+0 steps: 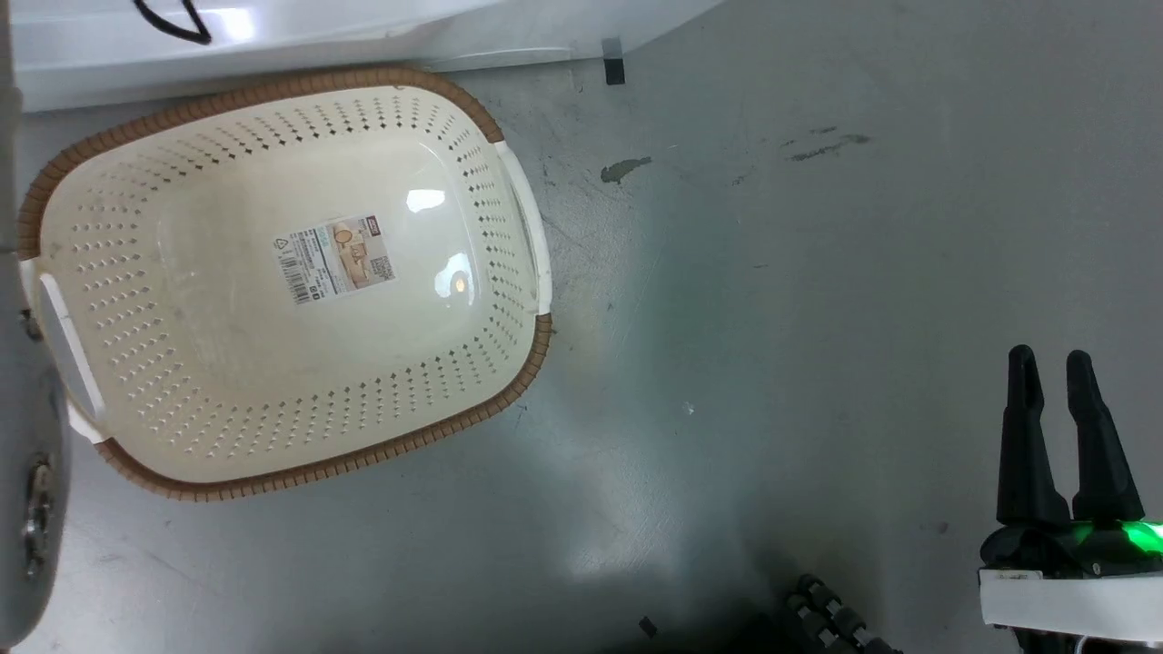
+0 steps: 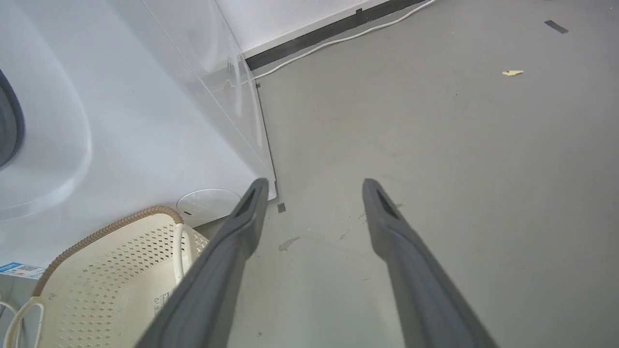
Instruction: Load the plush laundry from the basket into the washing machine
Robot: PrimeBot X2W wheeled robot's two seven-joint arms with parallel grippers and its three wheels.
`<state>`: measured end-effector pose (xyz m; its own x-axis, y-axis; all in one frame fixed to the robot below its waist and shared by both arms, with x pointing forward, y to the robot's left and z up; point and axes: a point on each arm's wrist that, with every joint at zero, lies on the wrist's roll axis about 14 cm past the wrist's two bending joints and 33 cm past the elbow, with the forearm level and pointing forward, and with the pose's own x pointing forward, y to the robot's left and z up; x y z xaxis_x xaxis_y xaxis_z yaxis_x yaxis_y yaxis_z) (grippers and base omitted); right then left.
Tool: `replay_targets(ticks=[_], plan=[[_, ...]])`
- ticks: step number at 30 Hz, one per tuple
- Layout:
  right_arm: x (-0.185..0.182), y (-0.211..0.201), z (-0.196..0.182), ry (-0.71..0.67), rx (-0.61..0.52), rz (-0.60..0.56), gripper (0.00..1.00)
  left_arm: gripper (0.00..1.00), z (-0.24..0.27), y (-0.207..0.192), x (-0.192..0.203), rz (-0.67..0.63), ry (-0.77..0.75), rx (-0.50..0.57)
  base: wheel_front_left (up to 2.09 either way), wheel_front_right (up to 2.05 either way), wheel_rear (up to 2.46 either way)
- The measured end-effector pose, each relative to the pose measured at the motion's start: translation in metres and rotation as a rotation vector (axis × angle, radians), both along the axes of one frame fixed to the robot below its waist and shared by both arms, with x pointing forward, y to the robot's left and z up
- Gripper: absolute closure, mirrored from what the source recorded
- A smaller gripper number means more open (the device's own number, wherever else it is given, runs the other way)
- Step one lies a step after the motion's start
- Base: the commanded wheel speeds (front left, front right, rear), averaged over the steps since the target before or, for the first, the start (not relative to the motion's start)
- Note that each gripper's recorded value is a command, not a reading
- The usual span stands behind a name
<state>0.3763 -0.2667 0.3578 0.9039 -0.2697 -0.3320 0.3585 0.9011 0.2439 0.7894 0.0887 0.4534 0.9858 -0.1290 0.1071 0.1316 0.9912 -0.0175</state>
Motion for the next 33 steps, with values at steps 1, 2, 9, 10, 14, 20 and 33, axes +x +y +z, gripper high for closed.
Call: replay_targets(ticks=[1, 2, 9, 10, 14, 20, 33], plan=[[0.0, 0.0, 0.001, -0.003, 0.0, 0.002, 0.0, 0.0, 0.001, -0.001, -0.001, -0.001, 0.002, -0.014, 0.0, 0.0, 0.0], [0.001, 0.001, 0.002, -0.007, 0.0, 0.003, 0.0, 0.0, 0.003, -0.003, -0.002, -0.004, -0.002, -0.021, 0.0, 0.0, 0.0], [0.016, 0.007, 0.032, -0.121, 0.005, 0.033, 0.0, 0.0, 0.012, -0.016, -0.039, -0.03, 0.038, -0.059, 0.0, 0.0, 0.0], [0.018, 0.007, 0.037, -0.134, 0.001, 0.036, 0.0, 0.0, 0.012, -0.017, -0.044, -0.038, 0.045, -0.055, 0.0, 0.0, 0.0], [0.021, 0.011, 0.05, -0.177, -0.001, 0.055, 0.0, 0.0, 0.015, -0.015, -0.068, -0.048, 0.075, -0.057, 0.0, 0.0, 0.0], [0.024, 0.02, 0.077, -0.255, -0.008, 0.089, 0.0, 0.0, 0.028, -0.005, -0.108, -0.045, 0.096, -0.058, 0.0, 0.0, 0.0], [0.007, 0.056, 0.125, -0.36, -0.085, 0.228, 0.0, 0.0, 0.058, 0.016, -0.212, -0.046, 0.112, -0.095, 0.0, 0.0, 0.0]])
